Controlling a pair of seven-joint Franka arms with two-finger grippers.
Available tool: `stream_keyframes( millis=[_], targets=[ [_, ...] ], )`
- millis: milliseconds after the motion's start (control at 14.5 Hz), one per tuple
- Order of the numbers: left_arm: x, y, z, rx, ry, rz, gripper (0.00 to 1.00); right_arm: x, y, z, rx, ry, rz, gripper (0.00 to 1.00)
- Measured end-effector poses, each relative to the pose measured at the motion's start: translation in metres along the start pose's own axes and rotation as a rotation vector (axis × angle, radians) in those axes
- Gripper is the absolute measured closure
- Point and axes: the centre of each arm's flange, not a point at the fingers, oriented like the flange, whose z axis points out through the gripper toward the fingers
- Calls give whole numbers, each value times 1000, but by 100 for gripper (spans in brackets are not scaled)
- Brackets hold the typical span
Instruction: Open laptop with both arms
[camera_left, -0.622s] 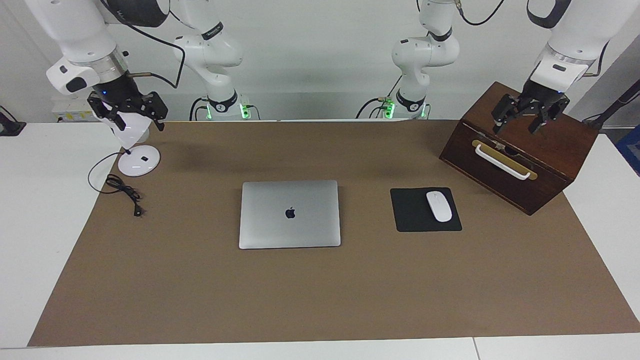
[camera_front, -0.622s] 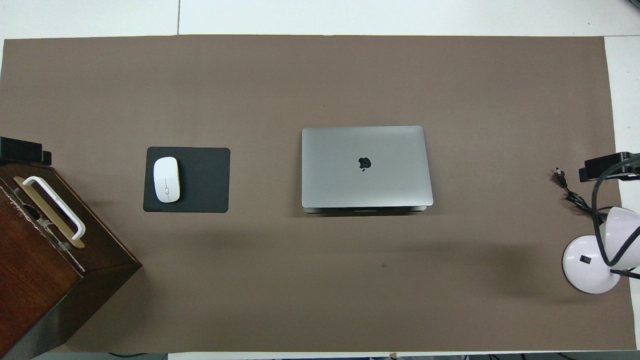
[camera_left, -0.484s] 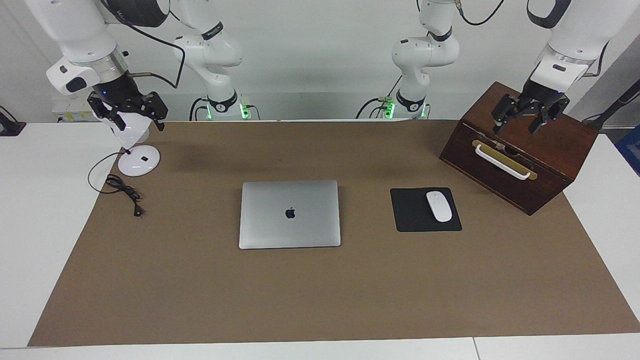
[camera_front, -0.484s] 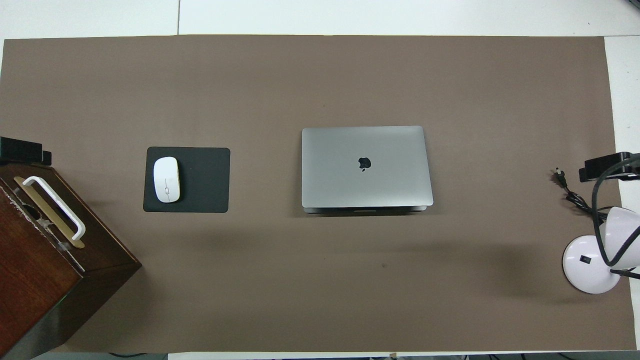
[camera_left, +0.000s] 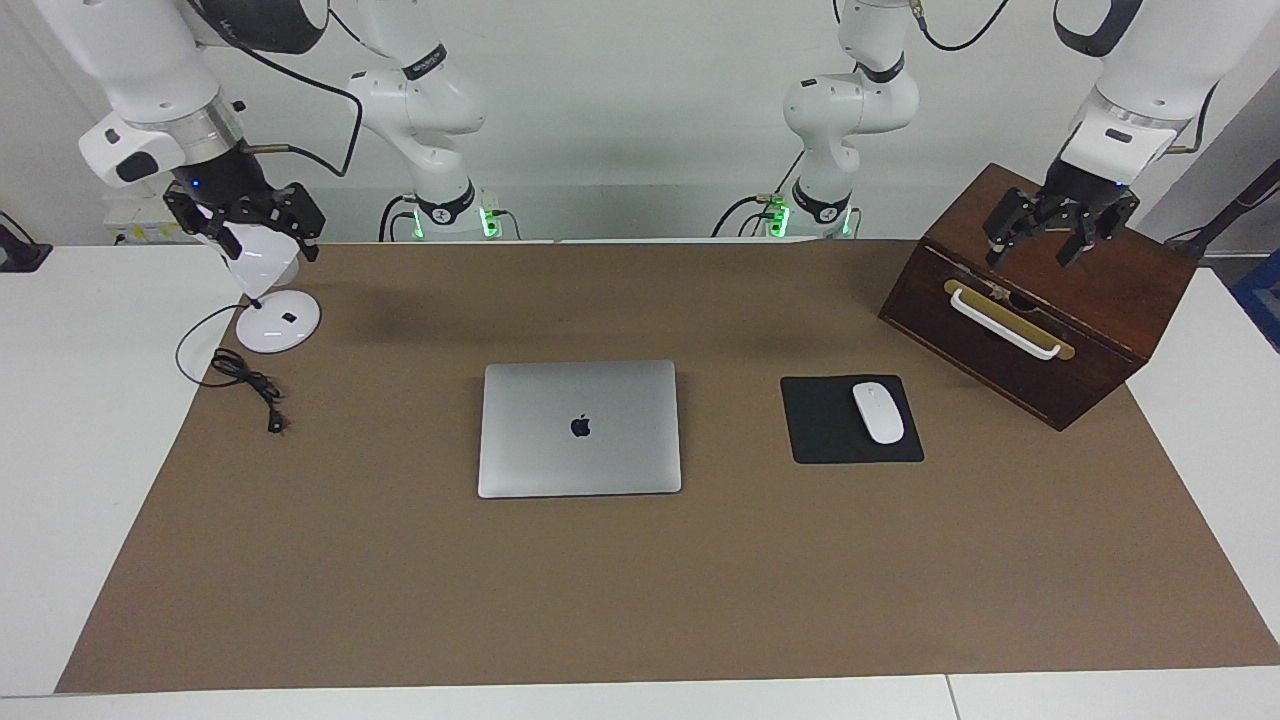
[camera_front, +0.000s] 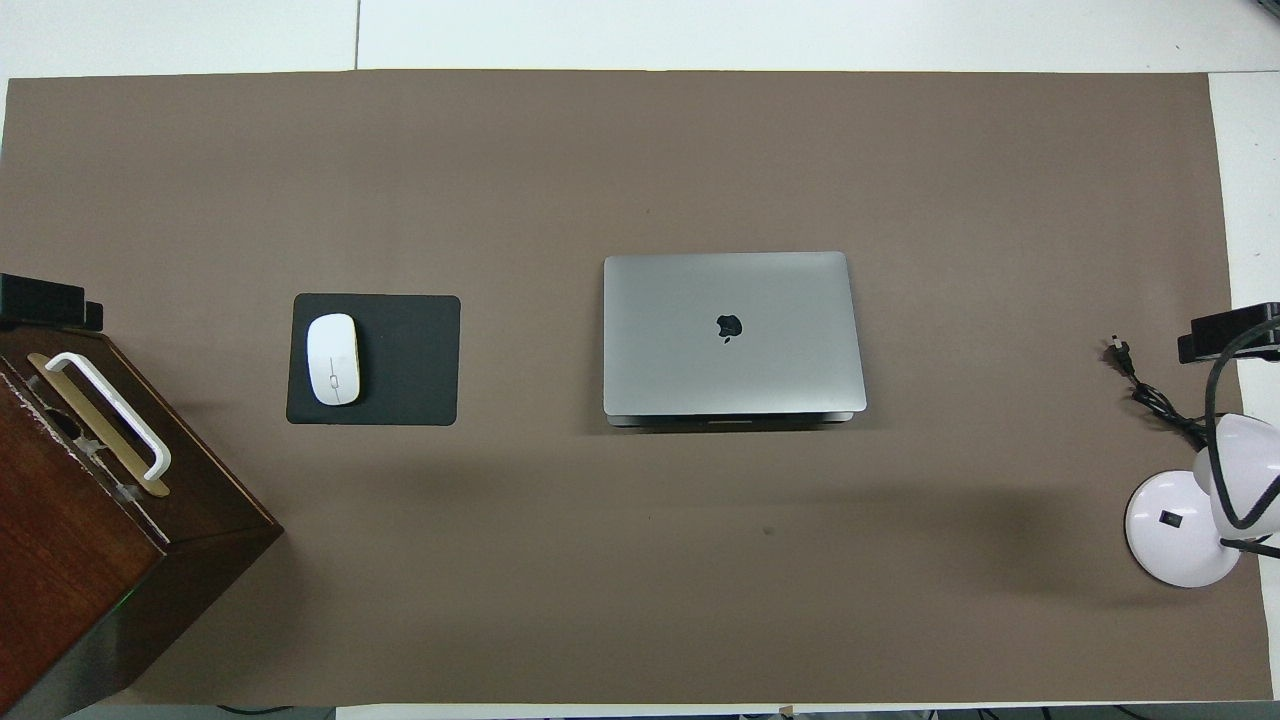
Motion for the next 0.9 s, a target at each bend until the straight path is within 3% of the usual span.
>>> stream_keyframes(
  millis=[138,553,898],
  targets=[
    [0,0,0,0,0,0,0,2,-1,-2,-1,17,-3,0],
    [0,-1,0,0,1,-2,0,21,-4,-13,2,180,-7,0],
    [0,0,-1,0,1,0,0,34,-11,18,138,237,46,0]
  ],
)
